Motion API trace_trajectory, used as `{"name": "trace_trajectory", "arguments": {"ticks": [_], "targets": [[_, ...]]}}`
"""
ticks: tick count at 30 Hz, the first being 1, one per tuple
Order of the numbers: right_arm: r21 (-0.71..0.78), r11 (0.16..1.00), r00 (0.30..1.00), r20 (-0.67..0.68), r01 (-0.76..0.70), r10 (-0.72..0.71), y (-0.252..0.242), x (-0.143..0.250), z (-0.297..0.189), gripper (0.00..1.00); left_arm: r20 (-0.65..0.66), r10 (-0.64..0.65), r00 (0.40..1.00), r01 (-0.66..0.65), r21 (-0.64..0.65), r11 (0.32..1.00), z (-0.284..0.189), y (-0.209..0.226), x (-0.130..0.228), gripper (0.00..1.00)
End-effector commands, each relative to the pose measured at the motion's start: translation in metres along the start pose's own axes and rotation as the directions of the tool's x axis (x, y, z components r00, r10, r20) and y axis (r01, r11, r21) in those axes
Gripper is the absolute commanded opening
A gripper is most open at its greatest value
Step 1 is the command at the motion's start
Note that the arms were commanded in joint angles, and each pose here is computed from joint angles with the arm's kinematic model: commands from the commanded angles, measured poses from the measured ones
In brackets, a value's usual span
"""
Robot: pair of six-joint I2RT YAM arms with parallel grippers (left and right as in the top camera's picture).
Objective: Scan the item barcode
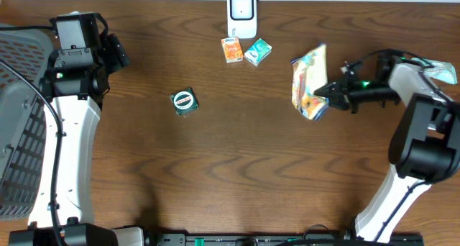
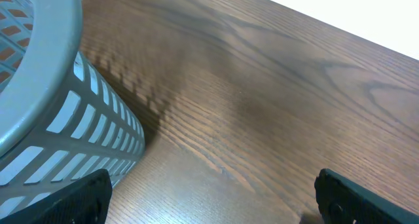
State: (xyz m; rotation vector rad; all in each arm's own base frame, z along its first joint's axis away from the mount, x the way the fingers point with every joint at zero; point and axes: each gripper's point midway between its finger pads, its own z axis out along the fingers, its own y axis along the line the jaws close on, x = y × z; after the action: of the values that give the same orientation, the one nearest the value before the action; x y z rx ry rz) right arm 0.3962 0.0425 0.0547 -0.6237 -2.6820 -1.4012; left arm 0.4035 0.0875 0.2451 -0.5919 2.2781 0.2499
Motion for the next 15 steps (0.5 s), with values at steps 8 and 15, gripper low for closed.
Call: {"name": "trace_trajectory", "arguments": {"ticks": [8,15], "targets": [[0.516,0.857,0.948,0.279,-0.013,-0.154,0.006,-0.016,-0.108,0.7,0.001,0.011,1.0,-0.01,-0.013,1.0,0.001,0.003,-0.002,0.98],[0.543,0.84,0.908,0.35,0.003,-0.23,0.027,-0.015,-0.133,0.87,0.001,0.01,1.0,-0.01,-0.013,1.0,0.001,0.003,-0.002,0.97]]}}
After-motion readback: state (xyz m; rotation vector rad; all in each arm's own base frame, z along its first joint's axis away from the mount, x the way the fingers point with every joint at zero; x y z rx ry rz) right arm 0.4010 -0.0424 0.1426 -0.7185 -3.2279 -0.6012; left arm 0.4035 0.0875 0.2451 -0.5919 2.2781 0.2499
